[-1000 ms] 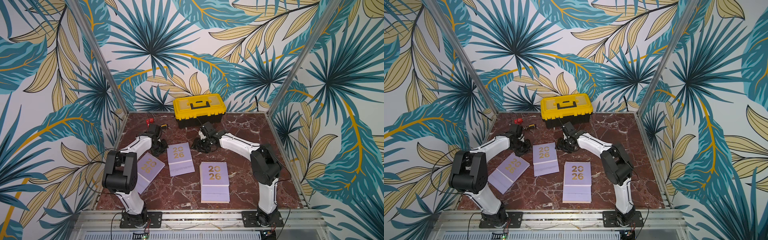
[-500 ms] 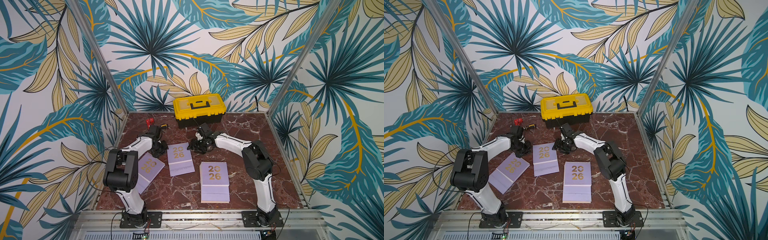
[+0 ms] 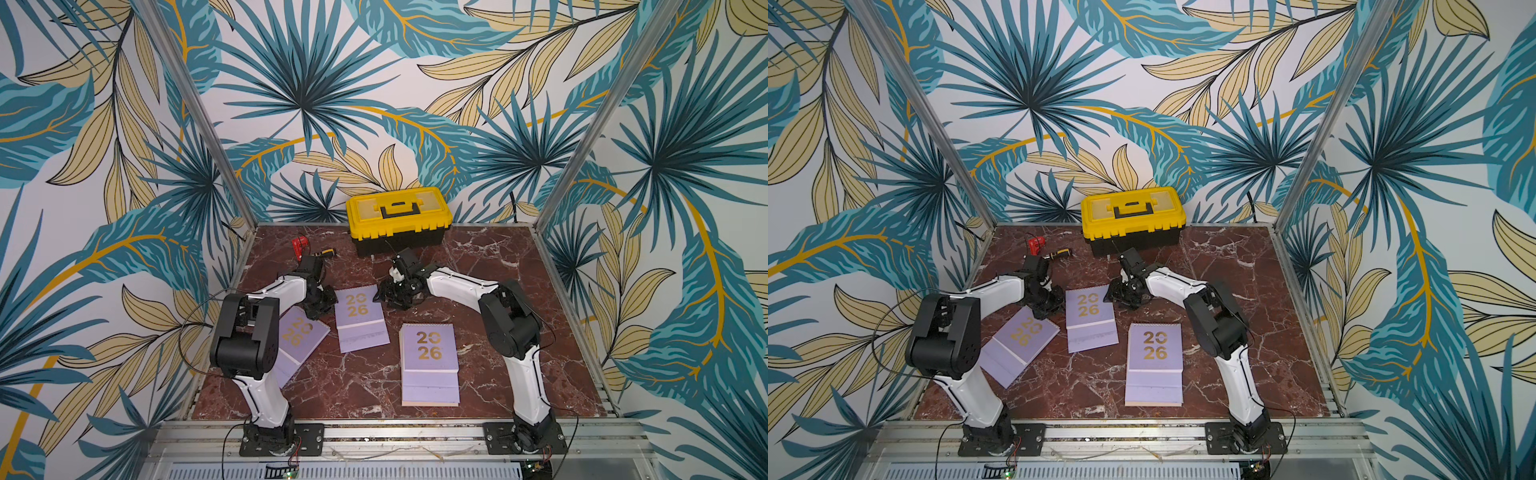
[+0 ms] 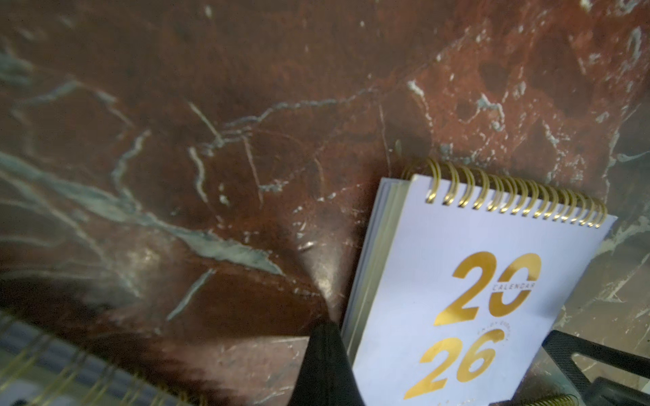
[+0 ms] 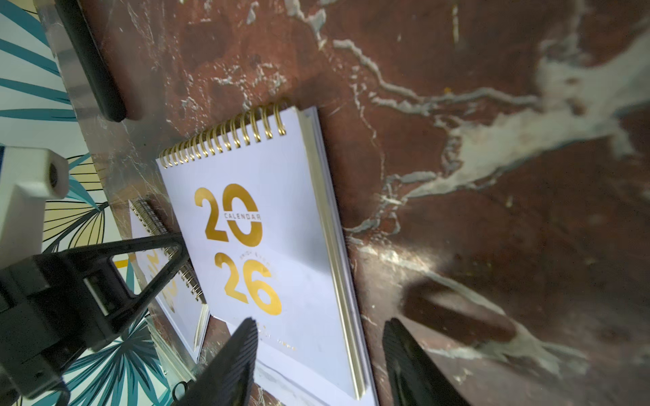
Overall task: Stack the calendars
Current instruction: Pick up the calendar at the center of the board.
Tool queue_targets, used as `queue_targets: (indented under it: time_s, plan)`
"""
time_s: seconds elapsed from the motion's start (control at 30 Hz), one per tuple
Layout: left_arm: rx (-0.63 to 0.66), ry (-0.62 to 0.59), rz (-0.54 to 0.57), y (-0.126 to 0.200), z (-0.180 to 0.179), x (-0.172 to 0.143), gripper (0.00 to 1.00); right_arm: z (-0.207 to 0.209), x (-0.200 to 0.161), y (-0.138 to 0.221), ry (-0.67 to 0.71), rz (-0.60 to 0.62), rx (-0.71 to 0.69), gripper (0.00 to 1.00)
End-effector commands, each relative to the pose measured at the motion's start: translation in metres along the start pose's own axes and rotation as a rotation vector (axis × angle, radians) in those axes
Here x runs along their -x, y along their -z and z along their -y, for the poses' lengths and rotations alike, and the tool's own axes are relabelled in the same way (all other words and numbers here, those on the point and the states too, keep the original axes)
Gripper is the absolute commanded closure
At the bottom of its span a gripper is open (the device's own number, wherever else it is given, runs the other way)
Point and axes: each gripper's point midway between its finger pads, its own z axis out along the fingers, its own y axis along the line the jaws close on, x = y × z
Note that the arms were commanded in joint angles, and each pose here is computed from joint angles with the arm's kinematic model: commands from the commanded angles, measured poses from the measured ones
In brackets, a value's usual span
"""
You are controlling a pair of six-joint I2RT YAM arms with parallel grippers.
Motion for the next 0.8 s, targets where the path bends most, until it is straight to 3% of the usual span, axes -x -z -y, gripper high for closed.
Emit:
queue_targets:
  time_s: [0.0,0.5,0.63,0.77]
  plan:
    - [-0.008,-0.013,-0.015,-0.007,-0.002,-0.005,1.00,0.007,-0.008,-0.014,-0.020,-0.039,-0.002,0.40]
    - [-0.018,-0.004,-0.030,-0.015,-0.004,-0.010,1.00,0.009,-0.018,-0.041,-0.029,-0.114,0.041,0.40]
    - [-0.025,-0.003,-0.035,-0.017,-0.003,-0.011,1.00,-0.010,-0.015,-0.044,-0.030,-0.116,0.146,0.40]
    - [-0.030,-0.001,-0.039,-0.018,-0.003,-0.012,1.00,-0.055,-0.005,-0.027,-0.001,-0.084,0.368,0.41]
